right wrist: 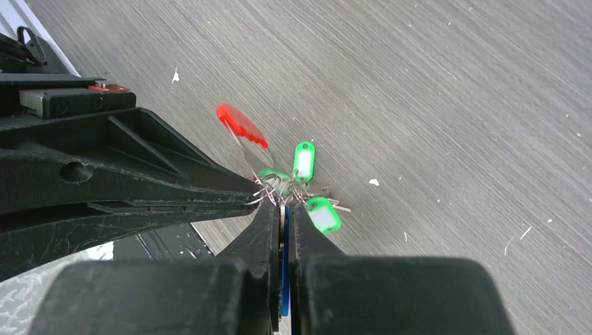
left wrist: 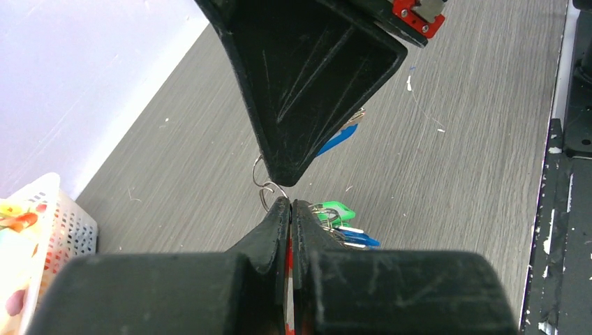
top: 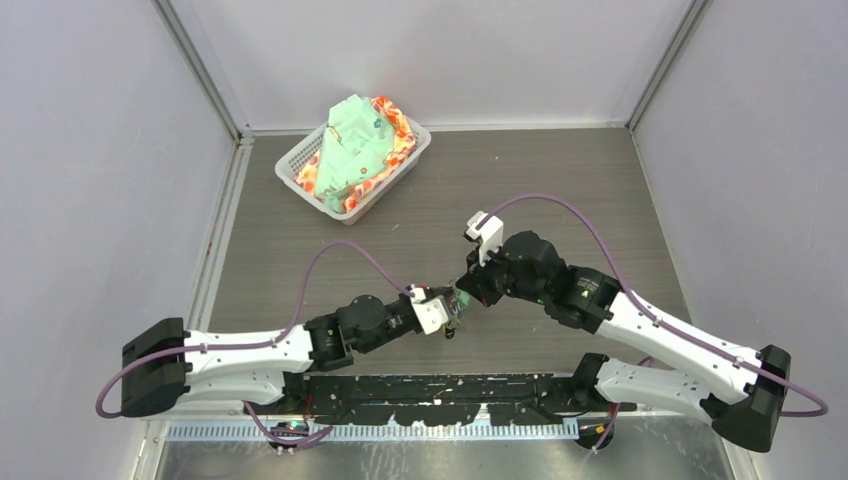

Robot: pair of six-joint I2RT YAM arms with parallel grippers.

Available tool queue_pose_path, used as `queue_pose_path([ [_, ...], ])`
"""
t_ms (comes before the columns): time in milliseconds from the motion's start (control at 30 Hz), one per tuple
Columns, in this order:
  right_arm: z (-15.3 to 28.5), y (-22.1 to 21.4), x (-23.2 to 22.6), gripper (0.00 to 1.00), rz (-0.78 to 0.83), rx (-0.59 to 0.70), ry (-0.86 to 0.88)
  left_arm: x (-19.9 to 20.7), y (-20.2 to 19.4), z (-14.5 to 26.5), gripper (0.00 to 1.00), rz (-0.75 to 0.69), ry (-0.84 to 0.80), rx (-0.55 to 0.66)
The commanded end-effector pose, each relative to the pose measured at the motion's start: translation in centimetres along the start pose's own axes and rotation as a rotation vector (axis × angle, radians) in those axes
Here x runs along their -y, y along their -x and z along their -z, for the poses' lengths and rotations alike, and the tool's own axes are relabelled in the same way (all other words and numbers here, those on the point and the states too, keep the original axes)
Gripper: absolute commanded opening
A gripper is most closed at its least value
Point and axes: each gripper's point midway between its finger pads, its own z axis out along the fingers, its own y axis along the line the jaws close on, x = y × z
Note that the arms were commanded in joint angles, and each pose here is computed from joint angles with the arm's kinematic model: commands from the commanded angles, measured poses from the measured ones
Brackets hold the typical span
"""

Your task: Remove the keys from the keyring

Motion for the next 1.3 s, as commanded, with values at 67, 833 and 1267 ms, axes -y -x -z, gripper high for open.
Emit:
queue_pose_path([
  [67,3.0,9.4,2.3,0.01,-0.038,0.305,-0.140,3.0,-1.3,0.5,0.00,0.035,-0.090,-0.007],
  [833,3.8,10.5,-1.5,0.01,0.093,0.274,0.020,1.2,-1.3,0.8,0.25,0.245,0.062,0.001],
  [1267,3.1,9.1,-2.2,0.01,0.122,0.204,0.041,-1.9,2.5,2.7,0.27,0.333,0.167,0.146],
])
